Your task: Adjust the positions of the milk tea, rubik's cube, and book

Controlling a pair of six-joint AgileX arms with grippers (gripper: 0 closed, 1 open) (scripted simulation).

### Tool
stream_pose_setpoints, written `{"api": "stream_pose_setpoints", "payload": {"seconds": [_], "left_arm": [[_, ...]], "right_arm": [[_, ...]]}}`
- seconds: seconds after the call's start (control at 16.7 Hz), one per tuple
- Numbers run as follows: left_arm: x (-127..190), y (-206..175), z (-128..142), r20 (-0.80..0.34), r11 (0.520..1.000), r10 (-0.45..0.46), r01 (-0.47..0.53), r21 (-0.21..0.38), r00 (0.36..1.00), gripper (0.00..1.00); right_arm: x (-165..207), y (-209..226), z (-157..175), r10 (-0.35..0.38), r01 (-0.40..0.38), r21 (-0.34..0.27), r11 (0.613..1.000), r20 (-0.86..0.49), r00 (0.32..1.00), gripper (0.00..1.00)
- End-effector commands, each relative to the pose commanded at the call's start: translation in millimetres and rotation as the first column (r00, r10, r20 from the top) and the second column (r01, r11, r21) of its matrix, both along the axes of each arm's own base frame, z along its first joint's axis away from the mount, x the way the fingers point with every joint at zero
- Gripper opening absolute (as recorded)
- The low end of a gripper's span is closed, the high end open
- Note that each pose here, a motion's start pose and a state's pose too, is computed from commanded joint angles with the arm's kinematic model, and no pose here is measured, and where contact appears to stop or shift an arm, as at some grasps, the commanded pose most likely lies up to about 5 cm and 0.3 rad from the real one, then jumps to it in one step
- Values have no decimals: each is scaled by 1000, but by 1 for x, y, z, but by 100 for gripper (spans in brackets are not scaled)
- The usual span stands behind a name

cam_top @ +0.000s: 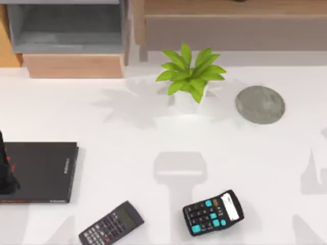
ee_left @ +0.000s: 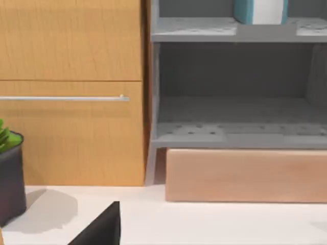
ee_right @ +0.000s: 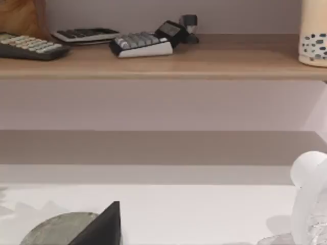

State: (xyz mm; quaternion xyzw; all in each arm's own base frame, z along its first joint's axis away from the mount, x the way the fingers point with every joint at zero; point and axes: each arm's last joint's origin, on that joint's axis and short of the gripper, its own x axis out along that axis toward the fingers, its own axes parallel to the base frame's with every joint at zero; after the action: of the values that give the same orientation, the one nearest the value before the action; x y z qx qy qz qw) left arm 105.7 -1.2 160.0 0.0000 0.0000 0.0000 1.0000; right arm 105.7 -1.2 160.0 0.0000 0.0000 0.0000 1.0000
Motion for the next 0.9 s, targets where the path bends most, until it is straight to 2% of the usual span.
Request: {"api": "stream_pose_setpoints", "payload": {"seconds": [0.24, 0.54, 0.72, 0.9], "left_arm": [[0, 0, 0, 0, 1000, 0, 0, 0, 1000, 100], [0, 0, 0, 0, 1000, 0, 0, 0, 1000, 100], [0, 0, 0, 0, 1000, 0, 0, 0, 1000, 100], [0, 0, 0, 0, 1000, 0, 0, 0, 1000, 100]], "right_arm": [[0, -1, 8, 0, 0, -1, 1000, 13, 1000, 100], [15, -7, 66, -2, 3, -10, 1000, 79, 997, 100], [48, -17, 104, -4, 6, -18, 1000, 80, 997, 100], [104, -37, 125, -7, 8, -18, 1000, 45, 999, 100]]}}
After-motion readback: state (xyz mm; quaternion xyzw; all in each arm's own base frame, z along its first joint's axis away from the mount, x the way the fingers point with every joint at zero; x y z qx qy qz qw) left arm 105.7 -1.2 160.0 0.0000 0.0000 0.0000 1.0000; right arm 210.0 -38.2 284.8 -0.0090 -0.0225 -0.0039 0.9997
